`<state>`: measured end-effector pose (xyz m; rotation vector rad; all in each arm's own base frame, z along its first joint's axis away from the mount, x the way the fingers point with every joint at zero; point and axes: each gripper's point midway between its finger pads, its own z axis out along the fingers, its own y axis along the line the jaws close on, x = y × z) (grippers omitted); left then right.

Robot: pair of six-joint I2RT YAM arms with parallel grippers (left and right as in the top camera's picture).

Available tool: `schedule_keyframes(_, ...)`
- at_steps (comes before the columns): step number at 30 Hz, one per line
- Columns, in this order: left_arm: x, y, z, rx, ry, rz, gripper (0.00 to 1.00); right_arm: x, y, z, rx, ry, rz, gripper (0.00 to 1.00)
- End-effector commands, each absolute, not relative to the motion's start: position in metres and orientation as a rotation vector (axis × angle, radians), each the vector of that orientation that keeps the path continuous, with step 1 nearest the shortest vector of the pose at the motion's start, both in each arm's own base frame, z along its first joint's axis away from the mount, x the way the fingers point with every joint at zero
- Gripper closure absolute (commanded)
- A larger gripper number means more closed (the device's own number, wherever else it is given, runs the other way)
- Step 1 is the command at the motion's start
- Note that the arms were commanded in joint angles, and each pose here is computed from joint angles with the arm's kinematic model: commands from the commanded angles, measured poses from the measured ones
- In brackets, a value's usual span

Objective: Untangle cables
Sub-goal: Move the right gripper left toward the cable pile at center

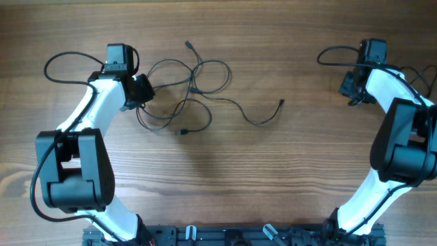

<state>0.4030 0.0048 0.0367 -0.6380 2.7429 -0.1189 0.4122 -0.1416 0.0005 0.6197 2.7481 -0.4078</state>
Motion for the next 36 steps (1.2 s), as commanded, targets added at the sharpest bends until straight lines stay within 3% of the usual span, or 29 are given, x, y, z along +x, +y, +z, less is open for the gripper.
schedule_keyframes(1,0.401,0.0,0.032,-0.646,2.755,-0.156,0.69,0.39,-0.125,-0.033,0.534,2.911,-0.3,0.49)
schedule_keyframes(2,0.401,0.0,0.032,-0.646,2.755,-0.156,0.69,0.396,-0.115,-0.027,0.482,2.927,-0.222,0.42)
schedule_keyframes(3,0.402,0.0,0.033,-0.646,2.753,-0.157,0.69,0.4,-0.112,-0.022,0.475,2.926,-0.194,0.0)
schedule_keyframes(12,0.402,0.0,0.033,-0.645,2.752,-0.157,0.69,0.436,-0.062,0.051,0.443,2.883,0.119,0.0)
schedule_keyframes(18,0.403,-0.004,0.033,-0.622,2.754,-0.187,0.73,0.427,0.041,0.085,0.352,2.788,1.025,0.0)
schedule_keyframes(21,0.405,-0.009,0.034,-0.603,2.755,-0.228,0.73,0.419,0.062,0.088,0.333,2.769,1.175,0.0)
schedule_keyframes(23,0.405,-0.014,0.035,-0.571,2.759,-0.265,0.63,0.412,0.072,0.083,0.314,2.794,1.192,0.0)
schedule_keyframes(26,0.406,-0.016,0.035,-0.568,2.759,-0.283,0.35,0.399,0.09,0.073,0.268,2.84,1.209,0.0)
schedule_keyframes(29,0.406,-0.016,0.035,-0.568,2.76,-0.282,0.22,0.387,0.104,0.062,0.23,2.892,1.196,0.0)
schedule_keyframes(31,0.405,-0.016,0.035,-0.568,2.761,-0.282,0.18,0.38,0.119,0.055,0.186,2.911,1.205,0.0)
schedule_keyframes(36,0.406,-0.015,0.049,-0.566,2.732,-0.287,0.21,0.362,0.16,0.039,0.026,2.937,1.211,0.0)
